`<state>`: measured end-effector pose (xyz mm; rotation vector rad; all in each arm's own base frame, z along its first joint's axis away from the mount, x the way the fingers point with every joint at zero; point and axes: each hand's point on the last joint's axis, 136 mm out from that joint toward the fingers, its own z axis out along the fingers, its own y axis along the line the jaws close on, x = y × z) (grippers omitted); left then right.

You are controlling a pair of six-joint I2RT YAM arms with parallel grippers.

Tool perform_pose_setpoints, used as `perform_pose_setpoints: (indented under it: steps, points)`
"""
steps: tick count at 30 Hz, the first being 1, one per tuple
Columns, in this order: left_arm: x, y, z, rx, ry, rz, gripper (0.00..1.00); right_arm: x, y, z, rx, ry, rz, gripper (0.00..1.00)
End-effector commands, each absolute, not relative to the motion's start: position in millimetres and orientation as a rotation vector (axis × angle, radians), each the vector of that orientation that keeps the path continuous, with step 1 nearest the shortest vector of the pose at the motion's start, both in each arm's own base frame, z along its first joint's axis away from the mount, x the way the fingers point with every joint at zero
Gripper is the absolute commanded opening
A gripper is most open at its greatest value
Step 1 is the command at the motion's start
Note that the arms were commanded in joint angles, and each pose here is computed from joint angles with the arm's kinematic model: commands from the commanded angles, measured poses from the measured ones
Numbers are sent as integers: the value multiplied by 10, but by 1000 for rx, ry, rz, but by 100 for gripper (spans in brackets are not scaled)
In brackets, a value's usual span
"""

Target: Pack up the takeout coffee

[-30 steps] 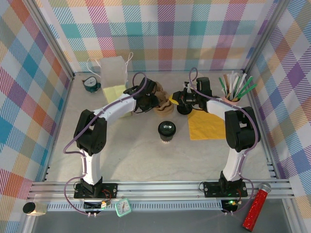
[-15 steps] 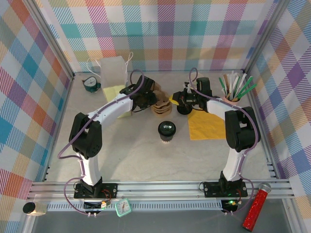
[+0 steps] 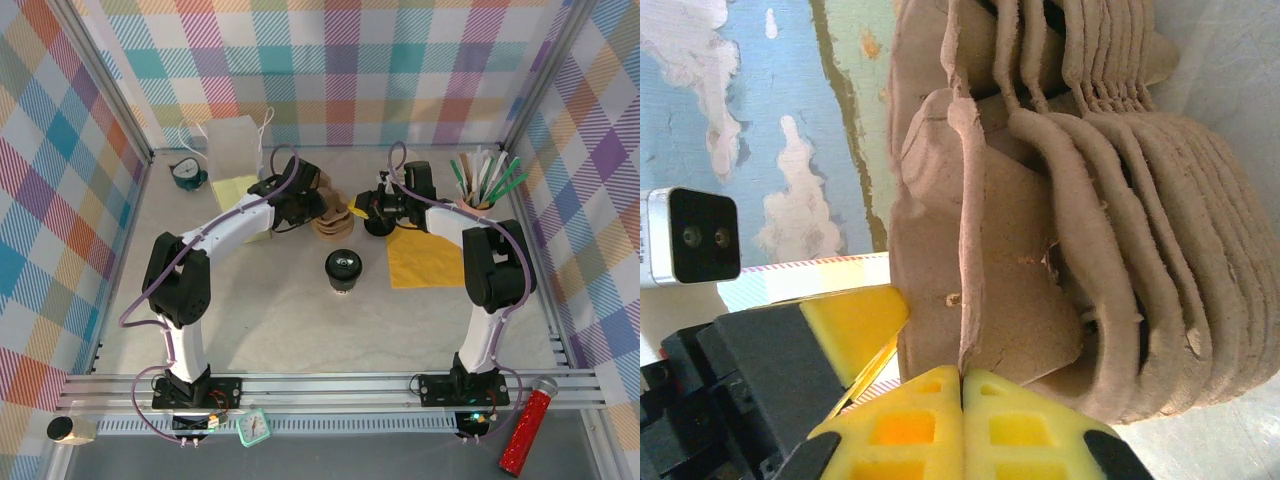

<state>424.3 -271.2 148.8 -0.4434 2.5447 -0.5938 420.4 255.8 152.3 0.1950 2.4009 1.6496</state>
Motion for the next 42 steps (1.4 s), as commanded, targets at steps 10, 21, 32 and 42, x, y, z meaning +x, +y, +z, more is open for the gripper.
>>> perform_pose_setpoints:
  steps: [10, 21, 32, 42]
  points:
    - [4182, -2866, 1934, -387, 2382, -806, 30, 4104, 2556, 1536, 137, 2405, 1633, 0]
    - [4197, -2881, 2042, -379, 2349, -828, 33, 4097, 2557, 1648, 108, 2381, 1624, 0]
    - [4048, -2732, 1547, -430, 2475, -712, 41, 4074, 2553, 1432, 112, 2425, 1610, 0]
    - [4112, -2740, 1439, -504, 2458, -817, 41, 4071, 2578, 1287, 121, 2455, 1611, 18]
